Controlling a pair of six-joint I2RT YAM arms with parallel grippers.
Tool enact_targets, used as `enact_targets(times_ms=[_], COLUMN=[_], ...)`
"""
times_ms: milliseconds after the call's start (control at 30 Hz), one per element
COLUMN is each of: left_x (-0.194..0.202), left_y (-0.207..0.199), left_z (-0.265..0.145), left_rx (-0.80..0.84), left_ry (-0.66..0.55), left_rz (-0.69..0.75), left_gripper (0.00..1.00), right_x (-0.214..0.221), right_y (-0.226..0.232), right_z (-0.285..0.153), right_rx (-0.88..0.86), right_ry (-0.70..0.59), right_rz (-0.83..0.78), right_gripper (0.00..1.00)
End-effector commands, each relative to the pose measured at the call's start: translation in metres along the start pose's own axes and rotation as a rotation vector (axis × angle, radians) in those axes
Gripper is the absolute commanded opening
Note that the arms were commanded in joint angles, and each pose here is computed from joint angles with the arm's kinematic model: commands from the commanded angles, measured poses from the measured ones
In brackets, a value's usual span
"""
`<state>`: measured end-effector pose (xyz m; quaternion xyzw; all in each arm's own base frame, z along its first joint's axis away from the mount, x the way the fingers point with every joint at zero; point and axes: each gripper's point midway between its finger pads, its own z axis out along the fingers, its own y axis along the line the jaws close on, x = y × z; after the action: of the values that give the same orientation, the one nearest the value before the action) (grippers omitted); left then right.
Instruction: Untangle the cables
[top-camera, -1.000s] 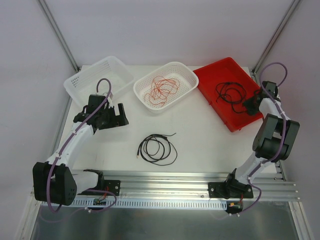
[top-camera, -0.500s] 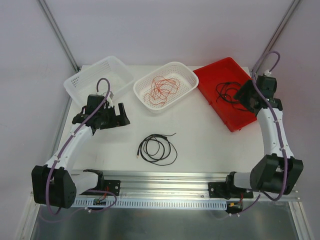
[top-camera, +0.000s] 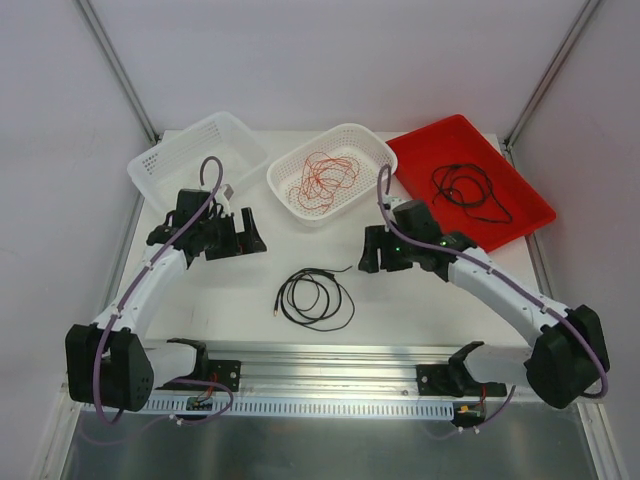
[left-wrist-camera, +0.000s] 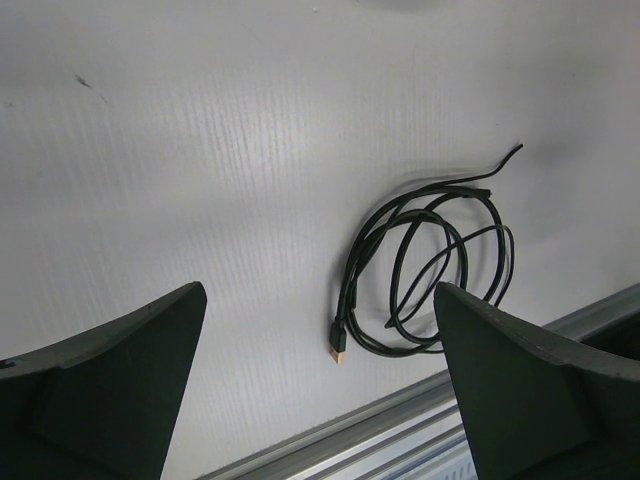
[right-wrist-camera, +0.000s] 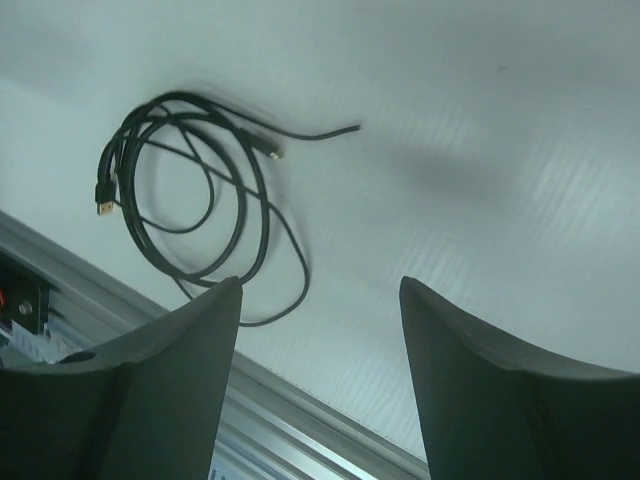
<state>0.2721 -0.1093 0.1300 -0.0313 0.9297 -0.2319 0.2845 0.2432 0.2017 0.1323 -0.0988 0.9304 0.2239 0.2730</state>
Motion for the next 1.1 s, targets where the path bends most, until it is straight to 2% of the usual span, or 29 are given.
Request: enact_targets(times_ms=[0, 333, 667, 867, 967, 1067], left_x=[0.003, 0.010, 0.013, 0.012, 0.011, 0.011], left_y=[-0.005, 0.002, 0.001, 0.002, 0.002, 0.002], left_z=[0.001, 0.007, 0.010, 0.010, 0.010, 0.010], left_rx=[0.049, 0.017, 0.015, 0.004, 0.006, 0.005], left_ry=[0.019, 0.034, 0.050, 0.044, 0.041, 0.041], left_rz=[0.003, 0.021, 0.024, 0.026, 0.027, 0.026], left_gripper=[0.99, 0.99, 0.99, 0.99, 0.99, 0.99], right_x=[0.010, 0.073, 0.089, 0.096, 0.093, 0.086], right_y=[0.029, 0.032, 0.042, 0.045, 0.040, 0.039], right_z=[0.023, 0.084, 0.100, 0.103, 0.102, 0.099], right_rx=[-0.078, -0.035, 0.055, 0.111, 0.149, 0.164], right_ry=[0.014, 0.236, 0.319, 0.360, 0.350, 0.321], right_rz=[-0.082, -0.113, -0.238, -0.292, -0.302, -0.305], right_gripper=[0.67, 0.57, 0.49, 0.36, 0.17, 0.05])
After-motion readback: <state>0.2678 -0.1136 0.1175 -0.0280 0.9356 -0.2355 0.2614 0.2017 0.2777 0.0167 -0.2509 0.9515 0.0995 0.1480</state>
